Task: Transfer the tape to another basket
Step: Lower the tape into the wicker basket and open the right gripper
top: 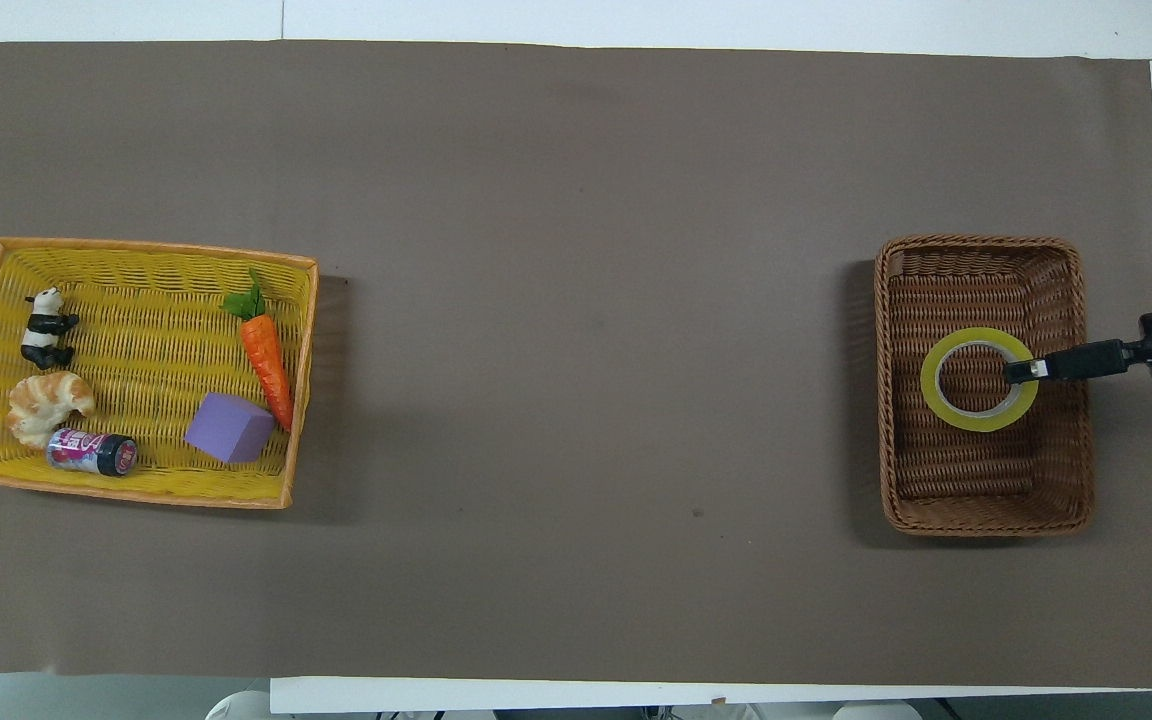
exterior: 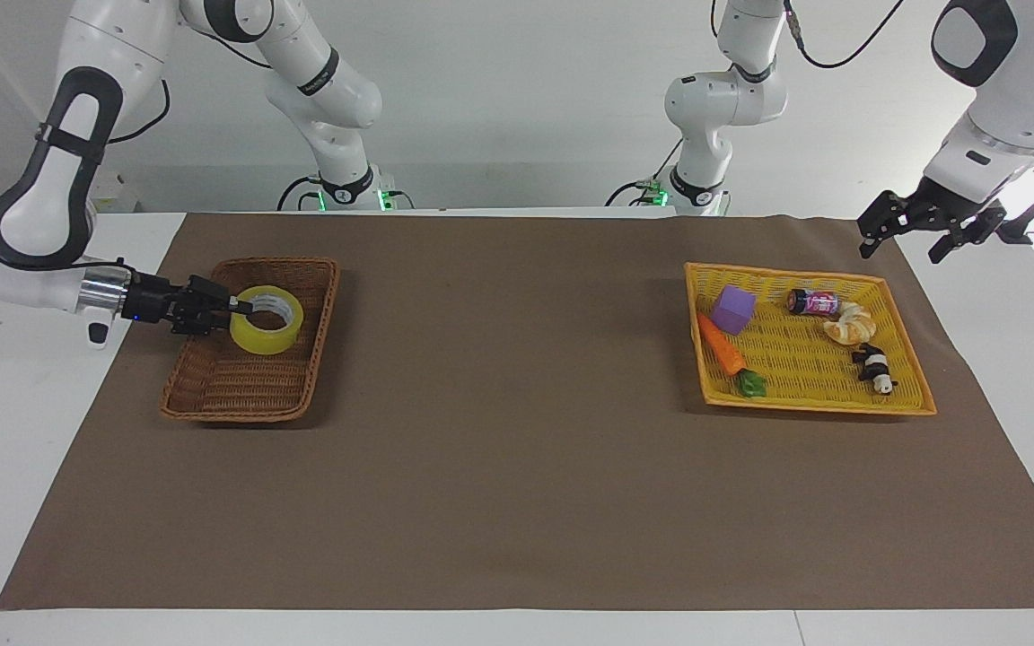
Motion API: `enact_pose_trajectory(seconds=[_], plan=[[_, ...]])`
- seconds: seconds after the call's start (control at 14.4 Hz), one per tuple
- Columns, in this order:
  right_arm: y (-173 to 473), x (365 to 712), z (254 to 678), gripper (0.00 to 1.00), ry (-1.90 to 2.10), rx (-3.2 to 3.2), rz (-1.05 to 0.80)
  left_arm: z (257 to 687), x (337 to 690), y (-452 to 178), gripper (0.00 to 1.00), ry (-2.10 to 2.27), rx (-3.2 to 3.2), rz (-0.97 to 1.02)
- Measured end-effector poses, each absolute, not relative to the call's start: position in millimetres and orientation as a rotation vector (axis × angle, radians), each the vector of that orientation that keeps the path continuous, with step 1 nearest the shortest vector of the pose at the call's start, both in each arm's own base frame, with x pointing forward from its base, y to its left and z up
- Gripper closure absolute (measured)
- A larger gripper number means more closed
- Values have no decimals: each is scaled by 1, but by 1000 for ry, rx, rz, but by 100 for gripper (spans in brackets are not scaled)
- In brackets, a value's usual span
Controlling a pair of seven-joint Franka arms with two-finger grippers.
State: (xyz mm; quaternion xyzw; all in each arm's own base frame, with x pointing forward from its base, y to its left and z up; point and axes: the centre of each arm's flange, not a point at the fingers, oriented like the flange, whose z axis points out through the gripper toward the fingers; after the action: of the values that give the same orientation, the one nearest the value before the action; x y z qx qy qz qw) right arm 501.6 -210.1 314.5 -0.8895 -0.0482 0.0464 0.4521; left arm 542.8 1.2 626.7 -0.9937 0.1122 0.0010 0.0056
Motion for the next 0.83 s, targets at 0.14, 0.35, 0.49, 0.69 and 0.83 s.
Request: enact_pose_trajectory(seconds=[0.14, 0.35, 0.49, 0.69, 0.83], plan=[[-201, 501, 305, 45, -136, -2201, 119, 636, 539, 0, 0, 355, -3115, 0], [-197, 502, 302, 45, -169, -2220, 114, 637, 537, -4, 0, 362, -3130, 6], [-204, 502, 303, 45, -243, -2271, 97, 637, 537, -6, 0, 369, -3131, 5], [-206, 508, 314, 19, -300, -2307, 72, 636, 538, -7, 0, 369, -3130, 5], [-202, 514, 335, 0, -359, -2352, 64, 631, 540, -7, 0, 368, -3131, 18]])
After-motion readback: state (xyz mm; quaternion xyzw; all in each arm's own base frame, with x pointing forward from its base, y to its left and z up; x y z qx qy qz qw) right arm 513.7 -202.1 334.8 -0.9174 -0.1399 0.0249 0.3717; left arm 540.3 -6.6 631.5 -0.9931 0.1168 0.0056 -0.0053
